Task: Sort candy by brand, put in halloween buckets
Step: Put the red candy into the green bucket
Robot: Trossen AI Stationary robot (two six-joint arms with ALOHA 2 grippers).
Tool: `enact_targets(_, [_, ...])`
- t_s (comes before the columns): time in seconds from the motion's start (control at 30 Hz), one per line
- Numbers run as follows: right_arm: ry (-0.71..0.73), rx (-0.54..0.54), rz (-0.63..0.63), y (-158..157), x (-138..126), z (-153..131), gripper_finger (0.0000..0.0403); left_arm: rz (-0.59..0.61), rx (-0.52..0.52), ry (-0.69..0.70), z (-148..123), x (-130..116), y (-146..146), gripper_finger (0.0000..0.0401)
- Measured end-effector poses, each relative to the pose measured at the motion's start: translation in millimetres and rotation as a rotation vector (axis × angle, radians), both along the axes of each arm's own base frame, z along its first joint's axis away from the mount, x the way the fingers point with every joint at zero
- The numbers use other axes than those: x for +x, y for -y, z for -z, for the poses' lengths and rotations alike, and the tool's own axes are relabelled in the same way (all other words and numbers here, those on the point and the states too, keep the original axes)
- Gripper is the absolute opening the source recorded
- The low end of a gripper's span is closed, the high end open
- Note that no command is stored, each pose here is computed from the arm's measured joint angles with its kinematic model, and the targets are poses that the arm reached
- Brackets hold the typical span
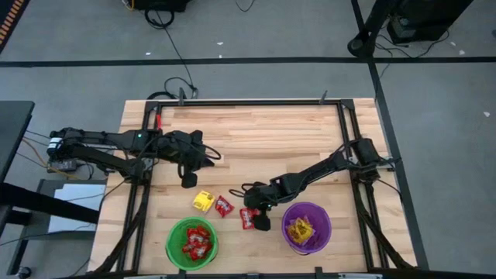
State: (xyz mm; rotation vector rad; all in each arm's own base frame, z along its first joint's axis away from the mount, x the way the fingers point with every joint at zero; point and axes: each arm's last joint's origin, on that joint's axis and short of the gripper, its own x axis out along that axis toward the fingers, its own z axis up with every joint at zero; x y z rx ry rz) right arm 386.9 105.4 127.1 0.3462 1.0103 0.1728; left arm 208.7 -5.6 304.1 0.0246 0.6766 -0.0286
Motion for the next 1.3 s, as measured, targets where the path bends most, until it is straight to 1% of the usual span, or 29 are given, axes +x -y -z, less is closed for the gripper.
enact_targets(0.2, [0.001,-0.001,0.017,-4,2,8,0.0305,0.004,-0.003,-0.004,0,0,0,0.0019])
enact_targets(0.4, [0.014,-0.057,0.046,-7,1,9,0.0276,0.004,-0.003,-0.003,0,0,0,0.0019])
enact_targets(0.57, [0.009,-0.070,0.047,-8,1,14,0.0228,0.005,-0.005,-0.004,0,0,0,0.0019])
enact_targets(0.67, [0.003,-0.071,0.049,-9,2,19,0.0194,0.006,-0.005,-0.005,0,0,0,0.0019])
enact_targets(0.87, [0.008,-0.074,0.050,-8,3,21,0.0126,0.006,-0.005,-0.010,1,-1,0,0.0019])
enact_targets(1.0, [0.014,-0.064,0.040,-9,3,20,0.0071,0.006,-0.005,-0.013,1,-1,0,0.0019])
enact_targets(1.13, [0.034,-0.097,0.024,-9,4,20,0.0014,0.005,-0.005,-0.018,1,-1,0,0.0019])
enact_targets(1.17, [0.052,-0.101,0.016,-9,5,20,0.0009,0.005,-0.005,-0.019,1,-1,0,0.0019])
enact_targets(1.3, [0.091,-0.121,0.016,-9,7,18,0.0012,-0.004,-0.016,-0.022,2,-1,0,0.0019])
